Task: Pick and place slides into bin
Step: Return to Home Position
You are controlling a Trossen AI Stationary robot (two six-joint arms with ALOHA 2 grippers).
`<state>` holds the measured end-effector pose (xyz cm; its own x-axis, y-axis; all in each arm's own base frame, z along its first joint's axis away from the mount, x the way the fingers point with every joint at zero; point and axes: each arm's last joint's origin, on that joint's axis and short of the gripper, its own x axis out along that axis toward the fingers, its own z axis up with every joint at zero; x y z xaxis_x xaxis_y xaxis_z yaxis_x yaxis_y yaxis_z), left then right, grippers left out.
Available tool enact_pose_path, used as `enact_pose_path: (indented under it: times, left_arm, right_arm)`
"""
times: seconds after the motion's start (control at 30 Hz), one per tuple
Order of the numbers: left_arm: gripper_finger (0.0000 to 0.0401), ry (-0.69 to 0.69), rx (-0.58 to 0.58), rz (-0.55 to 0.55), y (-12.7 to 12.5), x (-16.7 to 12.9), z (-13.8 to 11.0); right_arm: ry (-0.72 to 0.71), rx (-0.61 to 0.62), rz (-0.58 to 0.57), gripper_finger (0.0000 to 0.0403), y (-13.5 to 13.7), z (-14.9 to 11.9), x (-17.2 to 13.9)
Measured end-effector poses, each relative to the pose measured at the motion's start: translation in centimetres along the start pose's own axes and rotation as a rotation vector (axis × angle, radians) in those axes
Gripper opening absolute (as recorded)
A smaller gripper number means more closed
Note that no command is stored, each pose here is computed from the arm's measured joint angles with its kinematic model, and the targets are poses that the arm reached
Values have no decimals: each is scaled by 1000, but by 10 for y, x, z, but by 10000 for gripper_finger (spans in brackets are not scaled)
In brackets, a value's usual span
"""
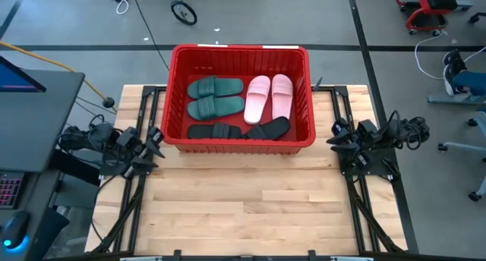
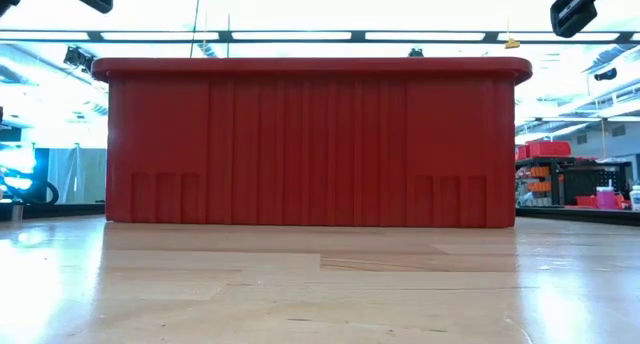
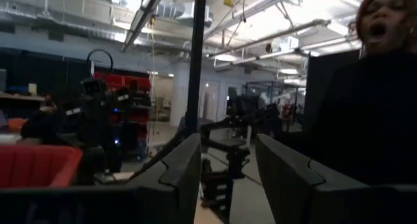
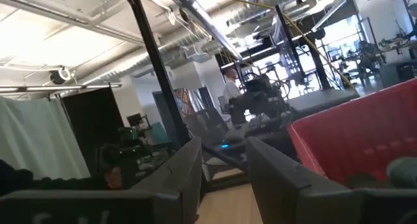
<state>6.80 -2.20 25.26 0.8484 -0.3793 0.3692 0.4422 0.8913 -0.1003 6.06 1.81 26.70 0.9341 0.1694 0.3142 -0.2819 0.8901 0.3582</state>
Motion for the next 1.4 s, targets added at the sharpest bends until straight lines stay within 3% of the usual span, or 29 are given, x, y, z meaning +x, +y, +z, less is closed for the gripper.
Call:
enact_pose_path:
  times: [0.23,0.4,0.7,0.93,1.4]
  left_arm:
    - [159,7,-25,8,0,0,-2]
    - [159,7,-27,6,0,0,-2]
    - [152,21,-31,-79,-3,0,-2]
    - [160,57,-73,-179,-7,0,-5]
    - [154,169,-13,-175,-7,-1,-16]
  right_arm:
    - [38,34,-14,129,-6,-20,3]
    - [-38,68,27,129,-11,-38,6]
    - [-51,88,67,129,-19,-62,5]
    - [-50,36,65,129,-19,-63,5]
    - [-49,33,65,129,-19,-63,5]
